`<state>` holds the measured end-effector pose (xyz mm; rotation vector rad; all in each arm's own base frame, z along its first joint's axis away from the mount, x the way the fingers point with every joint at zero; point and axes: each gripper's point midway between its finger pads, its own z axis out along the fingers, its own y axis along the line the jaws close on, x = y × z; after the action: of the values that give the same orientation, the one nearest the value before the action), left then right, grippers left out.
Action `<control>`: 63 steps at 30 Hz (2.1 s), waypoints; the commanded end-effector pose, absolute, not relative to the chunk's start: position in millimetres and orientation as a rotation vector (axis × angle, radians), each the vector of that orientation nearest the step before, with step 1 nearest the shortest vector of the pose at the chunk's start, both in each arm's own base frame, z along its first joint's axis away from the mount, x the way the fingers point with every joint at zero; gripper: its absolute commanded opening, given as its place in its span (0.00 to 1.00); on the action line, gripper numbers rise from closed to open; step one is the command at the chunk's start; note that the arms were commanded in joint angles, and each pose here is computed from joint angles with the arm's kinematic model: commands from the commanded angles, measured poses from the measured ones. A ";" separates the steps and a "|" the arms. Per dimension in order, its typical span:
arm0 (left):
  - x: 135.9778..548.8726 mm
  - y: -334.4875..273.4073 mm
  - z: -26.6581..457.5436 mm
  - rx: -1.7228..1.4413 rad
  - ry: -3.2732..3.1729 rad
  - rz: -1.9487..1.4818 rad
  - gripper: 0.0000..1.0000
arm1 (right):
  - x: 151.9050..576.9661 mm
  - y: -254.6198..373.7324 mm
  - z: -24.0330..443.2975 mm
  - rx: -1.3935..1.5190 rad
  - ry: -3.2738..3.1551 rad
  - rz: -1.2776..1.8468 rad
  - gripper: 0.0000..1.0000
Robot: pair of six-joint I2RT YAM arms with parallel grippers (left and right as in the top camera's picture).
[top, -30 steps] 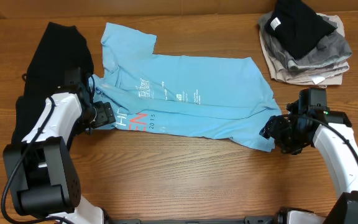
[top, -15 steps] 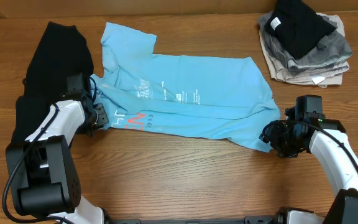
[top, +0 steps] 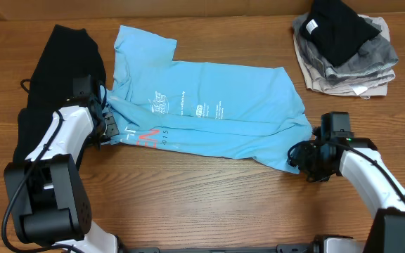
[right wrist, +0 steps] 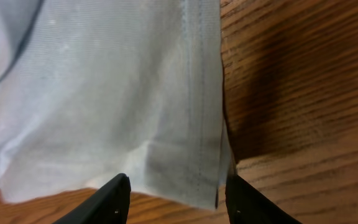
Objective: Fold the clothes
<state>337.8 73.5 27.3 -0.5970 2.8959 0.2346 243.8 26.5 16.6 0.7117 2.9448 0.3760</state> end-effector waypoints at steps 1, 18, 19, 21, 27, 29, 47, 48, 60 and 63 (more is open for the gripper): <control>343.1 74.4 37.3 -0.591 2.870 0.252 0.06 | 237.4 24.7 -0.9 0.738 2.993 0.286 0.52; 324.0 74.5 36.8 -0.525 2.967 0.290 0.04 | 226.3 24.5 -9.7 0.920 3.039 0.261 0.04; 322.3 75.7 38.3 -0.510 2.977 0.304 0.04 | 225.6 22.4 -7.1 0.934 3.044 0.258 0.04; 318.4 81.2 42.7 -0.510 2.988 0.361 0.04 | 225.7 18.8 -3.4 0.947 3.049 0.256 0.04; 311.2 89.0 55.8 -0.502 3.019 0.448 0.04 | 225.2 6.3 12.0 0.952 3.081 0.250 0.04; 307.4 88.6 57.9 -0.469 3.046 0.453 0.04 | 222.5 3.3 16.2 0.947 3.101 0.246 0.04; 280.6 89.5 61.3 -0.416 3.161 0.518 0.20 | 214.5 -23.8 47.3 1.009 3.144 0.282 0.19; 280.6 89.4 61.2 -0.416 3.161 0.517 0.21 | 214.4 -23.8 47.3 1.010 3.144 0.282 0.20; 293.9 65.3 79.5 -0.320 3.194 0.265 1.00 | 252.2 -24.2 81.4 0.951 3.041 0.354 0.37; 304.7 62.5 103.6 -0.307 3.171 0.225 1.00 | 275.8 -21.8 105.1 0.895 2.975 0.394 0.55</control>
<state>280.2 72.2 73.9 -0.3773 3.2401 0.3358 246.9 -24.8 78.9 0.9631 3.0612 0.3340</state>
